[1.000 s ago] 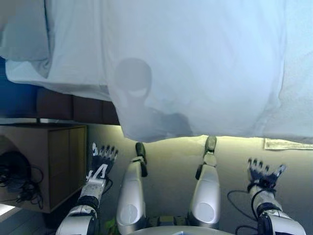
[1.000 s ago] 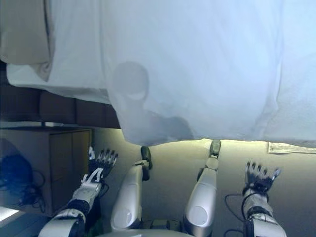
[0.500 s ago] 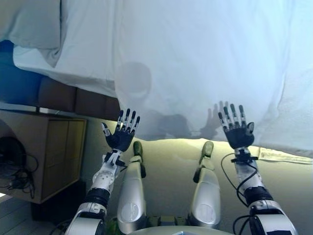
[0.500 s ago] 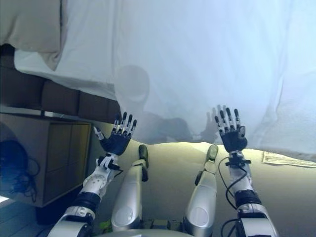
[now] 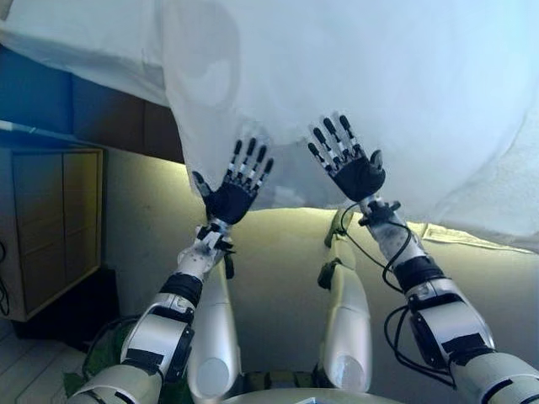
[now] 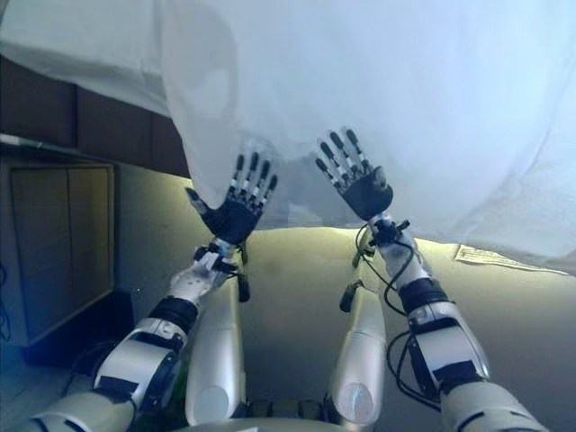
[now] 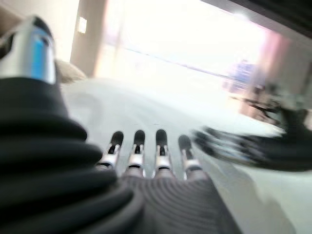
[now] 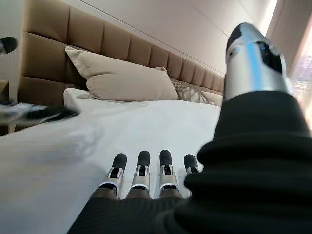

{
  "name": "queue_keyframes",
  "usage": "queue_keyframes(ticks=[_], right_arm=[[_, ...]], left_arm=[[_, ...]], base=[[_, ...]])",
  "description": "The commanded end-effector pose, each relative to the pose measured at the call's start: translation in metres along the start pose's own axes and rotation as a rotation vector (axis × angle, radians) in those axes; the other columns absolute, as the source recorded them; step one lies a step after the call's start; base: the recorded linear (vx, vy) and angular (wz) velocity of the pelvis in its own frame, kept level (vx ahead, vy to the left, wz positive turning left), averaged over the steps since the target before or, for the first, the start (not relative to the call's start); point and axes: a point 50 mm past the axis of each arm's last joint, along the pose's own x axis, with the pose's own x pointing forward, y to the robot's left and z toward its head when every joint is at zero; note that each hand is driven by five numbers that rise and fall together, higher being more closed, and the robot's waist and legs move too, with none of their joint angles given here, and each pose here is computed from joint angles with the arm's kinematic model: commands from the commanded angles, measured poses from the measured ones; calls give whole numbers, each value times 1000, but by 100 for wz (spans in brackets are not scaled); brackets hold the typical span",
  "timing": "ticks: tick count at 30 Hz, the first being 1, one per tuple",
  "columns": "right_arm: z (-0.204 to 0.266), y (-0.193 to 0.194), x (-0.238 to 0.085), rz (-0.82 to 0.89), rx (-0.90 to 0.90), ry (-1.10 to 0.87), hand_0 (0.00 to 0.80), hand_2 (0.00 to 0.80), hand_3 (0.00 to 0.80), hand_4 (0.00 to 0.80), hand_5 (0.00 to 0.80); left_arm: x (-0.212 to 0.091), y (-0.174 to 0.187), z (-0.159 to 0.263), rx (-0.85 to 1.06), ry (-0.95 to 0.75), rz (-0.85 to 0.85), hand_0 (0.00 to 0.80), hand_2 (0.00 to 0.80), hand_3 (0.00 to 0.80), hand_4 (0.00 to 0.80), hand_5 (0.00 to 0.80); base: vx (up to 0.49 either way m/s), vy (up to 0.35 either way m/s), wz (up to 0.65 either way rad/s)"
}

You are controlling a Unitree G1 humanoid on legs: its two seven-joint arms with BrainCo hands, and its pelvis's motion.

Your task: Make the bed neatly

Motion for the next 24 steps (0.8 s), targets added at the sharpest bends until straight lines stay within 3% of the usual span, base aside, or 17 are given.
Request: queue_keyframes(ticks=[1, 7, 15, 21, 24], right_arm=[[36, 2, 1, 27, -45, -46, 0, 0, 0, 0, 0], [41, -16, -16, -100, -38, -25, 0, 0, 0, 0, 0], [66, -46, -63, -382, -15, -127, 0, 0, 0, 0, 0], [75, -63, -108, -658, 34, -233, 0, 0, 0, 0, 0], [84, -63, -116, -698, 27, -260, 0, 0, 0, 0, 0]], left_arm=[[33, -18, 12, 59, 31, -114, 0, 0, 0, 0, 0], [26, -12, 19, 86, 44, -41, 0, 0, 0, 0, 0], [20, 4, 46, 225, 98, 262, 0, 0, 0, 0, 0], [-12, 23, 51, 286, 133, 524, 0, 0, 0, 0, 0], [-16, 23, 56, 320, 144, 530, 0, 0, 0, 0, 0]], base=[[-32, 78, 1], [-21, 97, -3], [-38, 74, -4], [-19, 80, -4], [-19, 125, -5]])
